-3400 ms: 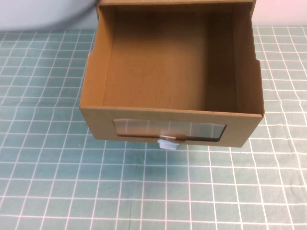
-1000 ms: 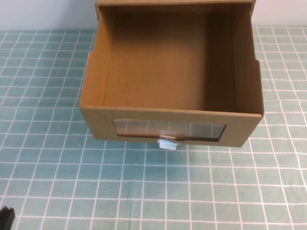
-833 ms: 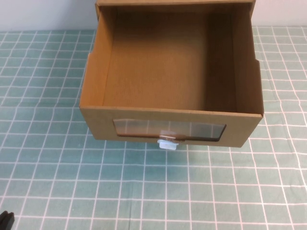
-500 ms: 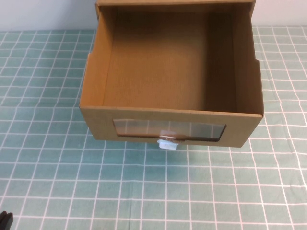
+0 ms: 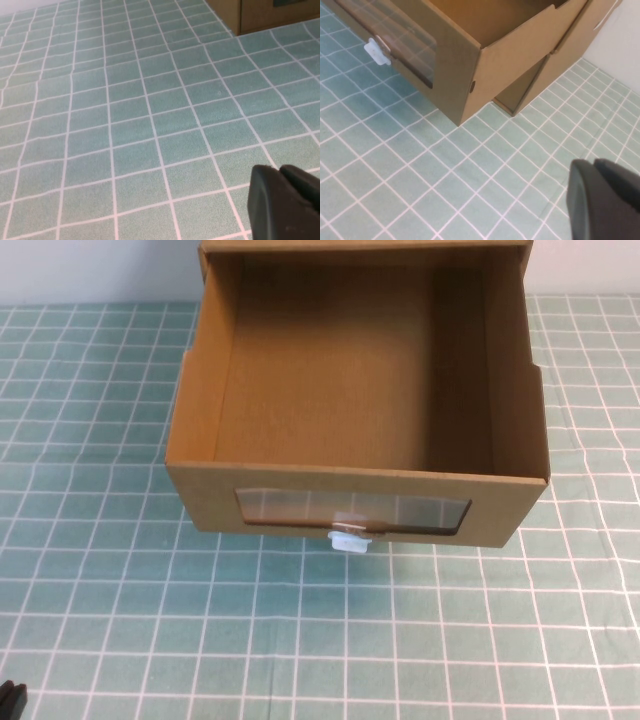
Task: Open the shoe box
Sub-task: 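Pull the top drawer of the cardboard box fully open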
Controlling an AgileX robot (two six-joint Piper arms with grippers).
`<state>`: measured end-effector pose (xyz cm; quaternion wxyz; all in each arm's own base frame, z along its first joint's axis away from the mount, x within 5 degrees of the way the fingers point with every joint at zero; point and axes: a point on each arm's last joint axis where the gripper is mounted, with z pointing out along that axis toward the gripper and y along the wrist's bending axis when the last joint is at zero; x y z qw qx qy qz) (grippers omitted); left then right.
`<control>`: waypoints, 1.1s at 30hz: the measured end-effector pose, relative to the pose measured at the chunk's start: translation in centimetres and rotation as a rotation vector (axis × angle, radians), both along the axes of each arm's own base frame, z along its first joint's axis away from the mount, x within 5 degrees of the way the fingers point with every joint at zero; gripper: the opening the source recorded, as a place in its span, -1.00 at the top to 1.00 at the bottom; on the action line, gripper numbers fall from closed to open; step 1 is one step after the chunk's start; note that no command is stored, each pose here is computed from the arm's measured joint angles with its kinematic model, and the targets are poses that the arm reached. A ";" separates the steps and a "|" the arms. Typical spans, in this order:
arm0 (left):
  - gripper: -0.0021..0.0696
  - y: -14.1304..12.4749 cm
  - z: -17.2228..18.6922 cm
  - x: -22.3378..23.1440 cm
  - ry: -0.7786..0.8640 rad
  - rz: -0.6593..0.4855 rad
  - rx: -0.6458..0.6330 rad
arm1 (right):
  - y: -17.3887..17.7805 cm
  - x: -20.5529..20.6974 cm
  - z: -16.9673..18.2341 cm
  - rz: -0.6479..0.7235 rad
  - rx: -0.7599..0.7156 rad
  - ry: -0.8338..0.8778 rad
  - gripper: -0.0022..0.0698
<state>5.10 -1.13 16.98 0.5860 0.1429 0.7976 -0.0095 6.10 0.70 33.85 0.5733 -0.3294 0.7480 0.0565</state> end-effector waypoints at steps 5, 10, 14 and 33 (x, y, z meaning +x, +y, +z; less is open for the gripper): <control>0.96 0.0 0.0 0.0 0.000 0.000 0.008 | -0.8 -0.3 0.0 -0.063 0.038 -0.007 0.98; 0.96 0.0 0.0 0.0 -0.001 0.001 0.015 | -2.2 -0.8 0.0 -0.309 0.106 0.003 0.98; 0.96 0.0 0.0 0.0 -0.001 0.001 0.015 | -2.0 -1.9 0.0 -0.478 0.457 0.068 0.98; 0.96 0.0 0.0 0.0 -0.001 0.001 0.015 | -2.0 0.0 -10.0 -0.818 0.603 0.006 0.98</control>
